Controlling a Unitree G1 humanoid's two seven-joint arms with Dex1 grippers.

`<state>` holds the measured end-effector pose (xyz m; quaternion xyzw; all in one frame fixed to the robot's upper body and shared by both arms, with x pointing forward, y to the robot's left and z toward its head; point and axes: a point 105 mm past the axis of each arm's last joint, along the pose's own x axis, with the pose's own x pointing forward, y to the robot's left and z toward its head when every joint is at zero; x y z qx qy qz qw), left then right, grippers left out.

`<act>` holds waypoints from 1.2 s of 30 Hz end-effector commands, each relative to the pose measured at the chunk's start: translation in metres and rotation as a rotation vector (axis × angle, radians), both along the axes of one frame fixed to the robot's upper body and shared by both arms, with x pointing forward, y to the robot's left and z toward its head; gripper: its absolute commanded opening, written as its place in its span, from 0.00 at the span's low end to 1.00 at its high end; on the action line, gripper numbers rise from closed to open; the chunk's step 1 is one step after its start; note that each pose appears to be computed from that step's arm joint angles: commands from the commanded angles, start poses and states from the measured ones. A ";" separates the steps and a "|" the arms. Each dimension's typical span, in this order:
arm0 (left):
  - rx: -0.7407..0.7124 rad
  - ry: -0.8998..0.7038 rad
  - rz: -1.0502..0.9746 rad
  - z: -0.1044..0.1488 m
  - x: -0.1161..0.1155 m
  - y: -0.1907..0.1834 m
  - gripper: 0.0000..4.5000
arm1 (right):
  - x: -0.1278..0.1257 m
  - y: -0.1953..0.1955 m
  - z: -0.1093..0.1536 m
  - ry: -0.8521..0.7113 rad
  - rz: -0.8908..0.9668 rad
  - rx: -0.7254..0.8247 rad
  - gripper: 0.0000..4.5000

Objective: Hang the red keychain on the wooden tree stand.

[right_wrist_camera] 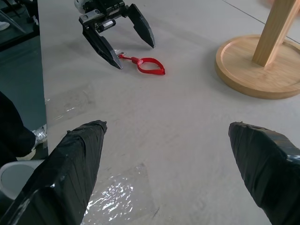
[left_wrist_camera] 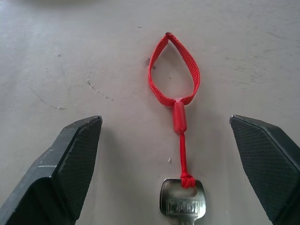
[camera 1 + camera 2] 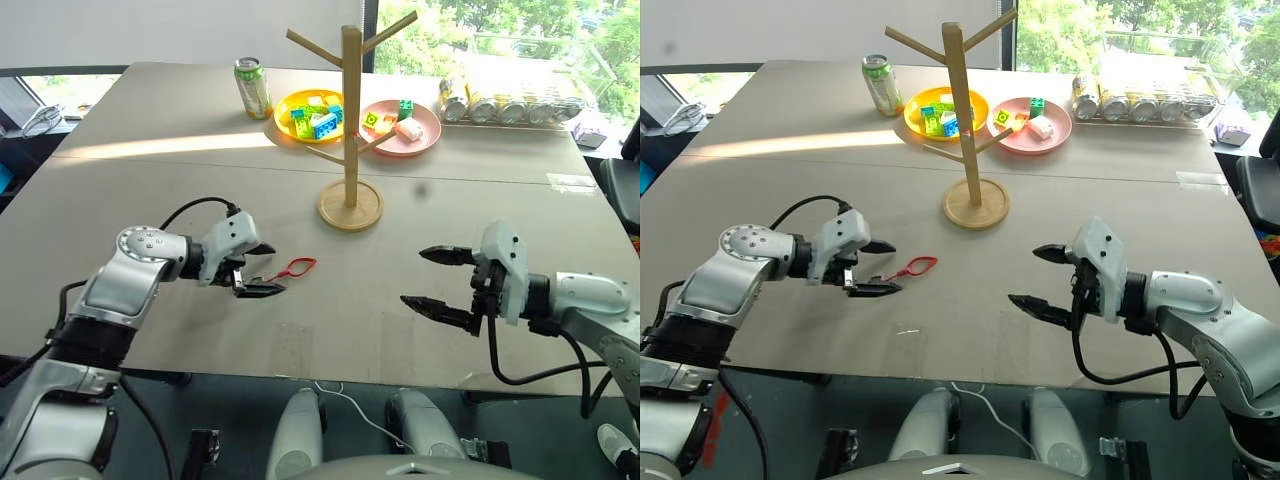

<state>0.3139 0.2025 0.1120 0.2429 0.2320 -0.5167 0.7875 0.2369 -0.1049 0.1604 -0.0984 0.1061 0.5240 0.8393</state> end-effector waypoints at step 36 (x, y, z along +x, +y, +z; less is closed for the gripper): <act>-0.420 -0.410 0.001 0.149 -0.014 -0.063 0.01 | 0.024 0.007 0.088 -0.336 -0.136 0.180 1.00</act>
